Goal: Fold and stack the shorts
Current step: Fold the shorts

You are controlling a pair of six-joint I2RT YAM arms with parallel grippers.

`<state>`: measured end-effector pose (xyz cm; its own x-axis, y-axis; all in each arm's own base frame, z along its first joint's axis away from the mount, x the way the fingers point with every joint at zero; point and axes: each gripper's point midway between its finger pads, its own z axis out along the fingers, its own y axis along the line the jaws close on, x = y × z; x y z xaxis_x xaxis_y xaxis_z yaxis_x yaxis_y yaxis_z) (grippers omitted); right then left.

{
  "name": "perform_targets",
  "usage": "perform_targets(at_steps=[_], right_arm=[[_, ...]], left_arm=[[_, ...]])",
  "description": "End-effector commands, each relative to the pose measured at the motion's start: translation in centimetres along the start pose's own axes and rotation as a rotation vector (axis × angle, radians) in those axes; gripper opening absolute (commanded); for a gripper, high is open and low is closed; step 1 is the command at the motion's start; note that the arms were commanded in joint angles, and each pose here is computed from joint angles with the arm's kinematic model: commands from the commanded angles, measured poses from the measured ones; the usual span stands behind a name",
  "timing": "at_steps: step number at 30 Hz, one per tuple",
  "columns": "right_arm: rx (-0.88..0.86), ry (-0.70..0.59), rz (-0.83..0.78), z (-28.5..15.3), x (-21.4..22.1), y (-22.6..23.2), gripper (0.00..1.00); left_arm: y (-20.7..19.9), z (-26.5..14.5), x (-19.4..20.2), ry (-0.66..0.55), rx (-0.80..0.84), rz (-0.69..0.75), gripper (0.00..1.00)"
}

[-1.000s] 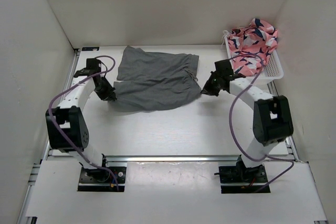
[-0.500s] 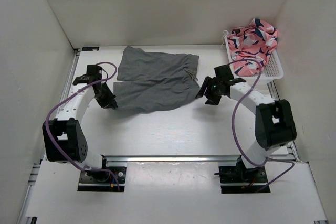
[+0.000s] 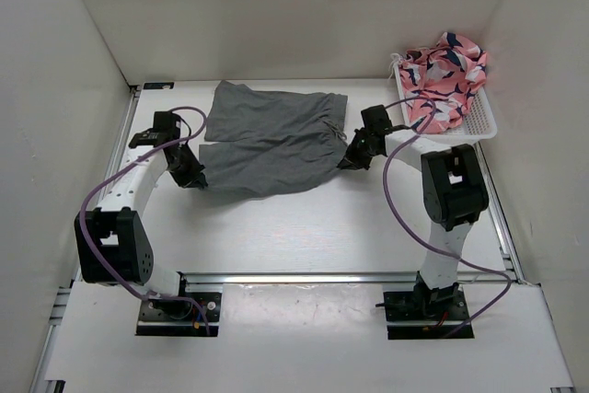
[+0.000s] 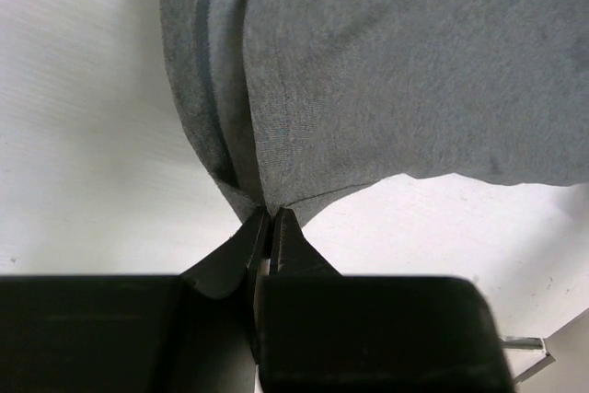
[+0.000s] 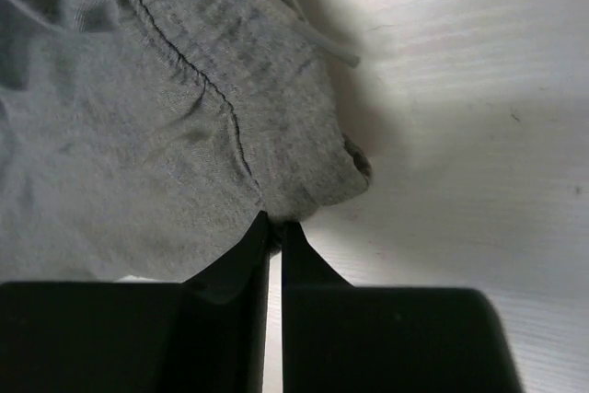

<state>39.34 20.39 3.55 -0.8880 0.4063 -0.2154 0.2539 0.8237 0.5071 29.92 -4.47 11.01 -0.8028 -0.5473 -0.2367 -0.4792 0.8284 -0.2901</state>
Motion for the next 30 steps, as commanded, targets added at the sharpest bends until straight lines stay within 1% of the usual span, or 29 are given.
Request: perform_targets(at_steps=[1,2,4,5,6,8,9,11,14,16,18,20,21,22,23,25,26,27,28,29,30], right_arm=[[-0.008,-0.108,-0.025,-2.0,-2.6,1.8,0.00],[0.003,-0.112,-0.033,-2.8,-2.5,1.7,0.00],[-0.016,-0.173,-0.069,-5.8,-4.1,3.1,0.00],[-0.013,-0.185,-0.084,-6.8,-4.4,3.4,0.00],[0.018,-0.191,-0.087,-8.5,-4.5,3.0,0.00],[0.028,-0.219,-0.133,-11.1,-5.0,3.7,0.00],[0.067,-0.172,-0.135,-11.8,-3.9,2.9,0.00],[0.112,-0.165,-0.162,-13.3,-3.3,2.0,0.00],[0.191,-0.108,-0.159,-14.3,-0.8,-0.6,0.00],[0.229,-0.072,-0.177,-14.8,0.8,-2.2,0.00],[0.260,-0.003,-0.178,-14.0,2.7,-3.9,0.00],[0.239,0.034,-0.181,-13.3,3.3,-3.9,0.28],[0.217,0.060,-0.188,-12.6,3.6,-3.6,0.37],[0.200,0.084,-0.183,-11.0,3.3,-3.3,0.39],[0.193,0.085,-0.175,-10.2,2.6,-3.2,0.39],[0.188,0.079,-0.176,-9.2,1.2,-2.3,0.39],[0.202,0.098,-0.162,-8.9,1.5,-2.6,0.39],[0.193,0.069,-0.169,-9.4,1.0,-2.3,0.39],[0.213,0.070,-0.141,-9.3,2.1,-3.4,0.39],[0.184,-0.007,-0.147,-10.9,1.6,-2.8,0.39],[0.197,-0.039,-0.142,-11.6,1.8,-3.4,0.40]], left_arm=[[-1.7,-1.5,-1.5,-0.054,0.055,0.011,0.10],[-2.1,-2.0,-1.9,-0.065,0.062,0.013,0.10],[-2.4,-2.5,-2.3,-0.075,0.069,0.015,0.10],[-3.0,-3.4,-3.0,-0.103,0.088,0.019,0.10],[-2.9,-3.7,-2.9,-0.096,0.083,0.018,0.10],[-3.2,-4.2,-3.1,-0.101,0.086,0.018,0.10],[-3.3,-4.7,-3.1,-0.108,0.091,0.019,0.10],[-3.4,-5.3,-3.1,-0.113,0.095,0.020,0.10],[-2.9,-5.1,-1.9,-0.091,0.085,0.027,0.10],[-2.3,-4.1,-0.5,-0.058,0.069,0.022,0.10],[-2.0,-2.8,1.2,-0.024,0.059,0.035,0.10],[-2.0,-2.2,2.2,-0.008,0.057,0.030,0.10],[-2.0,-1.8,2.6,0.000,0.056,0.039,0.10],[-1.8,-1.0,3.5,0.026,0.045,0.041,0.10],[-2.0,-0.9,3.2,0.015,0.053,0.042,0.10],[-2.0,0.1,3.8,0.039,0.020,0.052,0.10],[-1.9,0.1,3.7,0.033,0.013,0.052,0.10],[-1.8,0.4,3.8,0.042,0.006,0.051,0.10],[-2.1,0.2,3.5,0.033,0.013,0.052,0.10],[-2.2,0.2,3.7,0.036,0.015,0.061,0.10],[-2.2,0.2,3.7,0.036,0.015,0.061,0.10]])
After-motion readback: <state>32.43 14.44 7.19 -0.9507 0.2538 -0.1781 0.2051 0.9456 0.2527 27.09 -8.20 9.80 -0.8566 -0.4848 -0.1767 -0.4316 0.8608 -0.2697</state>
